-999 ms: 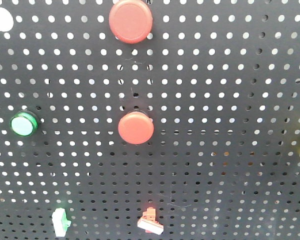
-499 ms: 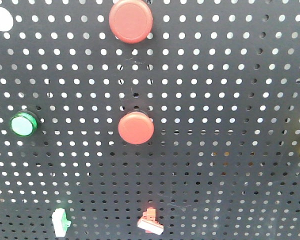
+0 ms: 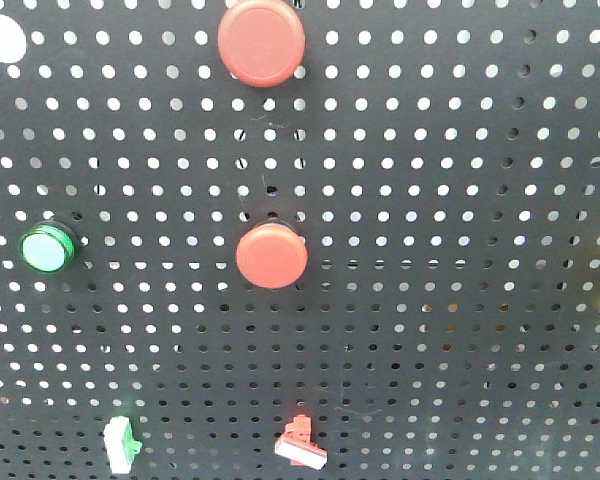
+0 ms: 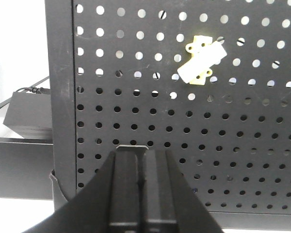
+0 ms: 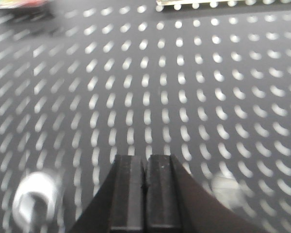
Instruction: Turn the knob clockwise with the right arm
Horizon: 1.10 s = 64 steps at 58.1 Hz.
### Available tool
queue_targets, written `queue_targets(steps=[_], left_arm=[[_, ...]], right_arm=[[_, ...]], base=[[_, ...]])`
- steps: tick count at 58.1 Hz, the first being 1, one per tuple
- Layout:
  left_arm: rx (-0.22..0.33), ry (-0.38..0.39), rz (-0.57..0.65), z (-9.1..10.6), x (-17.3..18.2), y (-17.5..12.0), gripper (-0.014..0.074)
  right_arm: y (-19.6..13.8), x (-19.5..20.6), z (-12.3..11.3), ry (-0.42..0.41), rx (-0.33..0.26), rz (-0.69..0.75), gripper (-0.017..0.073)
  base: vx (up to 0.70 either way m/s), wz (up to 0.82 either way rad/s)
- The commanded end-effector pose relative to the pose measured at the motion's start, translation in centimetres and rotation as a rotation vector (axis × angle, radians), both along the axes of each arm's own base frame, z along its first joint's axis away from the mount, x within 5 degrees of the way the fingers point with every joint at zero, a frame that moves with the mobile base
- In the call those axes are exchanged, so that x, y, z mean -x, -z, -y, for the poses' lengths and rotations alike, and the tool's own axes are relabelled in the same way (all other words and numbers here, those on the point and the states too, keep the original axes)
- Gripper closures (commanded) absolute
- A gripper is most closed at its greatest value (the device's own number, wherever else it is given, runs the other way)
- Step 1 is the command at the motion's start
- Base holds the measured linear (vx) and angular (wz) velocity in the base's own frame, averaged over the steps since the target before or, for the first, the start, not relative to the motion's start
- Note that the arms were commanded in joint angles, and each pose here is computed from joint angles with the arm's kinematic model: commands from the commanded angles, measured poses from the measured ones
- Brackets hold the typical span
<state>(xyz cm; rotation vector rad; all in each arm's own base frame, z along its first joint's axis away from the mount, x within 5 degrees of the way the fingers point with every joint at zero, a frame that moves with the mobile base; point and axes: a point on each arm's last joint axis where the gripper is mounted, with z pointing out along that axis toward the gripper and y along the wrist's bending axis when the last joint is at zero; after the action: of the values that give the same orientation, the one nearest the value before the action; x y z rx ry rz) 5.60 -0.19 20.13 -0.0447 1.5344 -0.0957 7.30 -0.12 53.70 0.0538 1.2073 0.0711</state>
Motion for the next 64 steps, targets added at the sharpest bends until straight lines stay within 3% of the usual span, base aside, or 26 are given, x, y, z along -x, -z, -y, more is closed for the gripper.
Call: queue_targets(steps=[1, 5, 10, 18, 23, 28, 33, 50, 64], left_arm=[[0.017, -0.011, 0.068, -0.1, 0.0, -0.3, 0.0600], [0.017, -0.011, 0.068, -0.1, 0.0, -0.3, 0.0600], [0.017, -0.011, 0.068, -0.1, 0.0, -0.3, 0.0600], [0.017, -0.011, 0.068, -0.1, 0.0, -0.3, 0.0600], [0.017, -0.011, 0.068, -0.1, 0.0, -0.3, 0.0600], [0.017, -0.011, 0.068, -0.1, 0.0, -0.3, 0.0600], [0.017, -0.011, 0.068, -0.1, 0.0, -0.3, 0.0600], [0.017, -0.011, 0.068, -0.1, 0.0, -0.3, 0.0600], [0.017, -0.011, 0.068, -0.1, 0.0, -0.3, 0.0600]], right_arm=[[-1.4, -0.2, -0.2, -0.032, -0.034, 0.061, 0.0568], [-1.2, -0.7, -0.3, -0.043, -0.045, 0.037, 0.0568], [-0.9, -1.4, -0.4, -0.023, 0.035, -0.005, 0.0568], [-0.5, -1.7, -1.5, -0.075, 0.238, -0.030, 0.0568], [-0.2, -1.8, -2.7, -0.141, 0.413, -0.024, 0.0568], [0.1, -1.6, -3.4, -0.160, 0.585, -0.011, 0.0568], [0.0, -1.3, -3.6, -0.153, 0.701, 0.027, 0.0566], [-0.2, -2.1, -4.0, -0.133, 0.727, 0.060, 0.0494], [-0.1, -3.1, -4.4, -0.140, 0.712, 0.057, 0.0321]], base=[[0.00, 0.00], [0.00, 0.00], [0.00, 0.00], [0.00, 0.00], [0.00, 0.00], [0.00, 0.00], [0.00, 0.00], [0.00, 0.00], [0.00, 0.00]])
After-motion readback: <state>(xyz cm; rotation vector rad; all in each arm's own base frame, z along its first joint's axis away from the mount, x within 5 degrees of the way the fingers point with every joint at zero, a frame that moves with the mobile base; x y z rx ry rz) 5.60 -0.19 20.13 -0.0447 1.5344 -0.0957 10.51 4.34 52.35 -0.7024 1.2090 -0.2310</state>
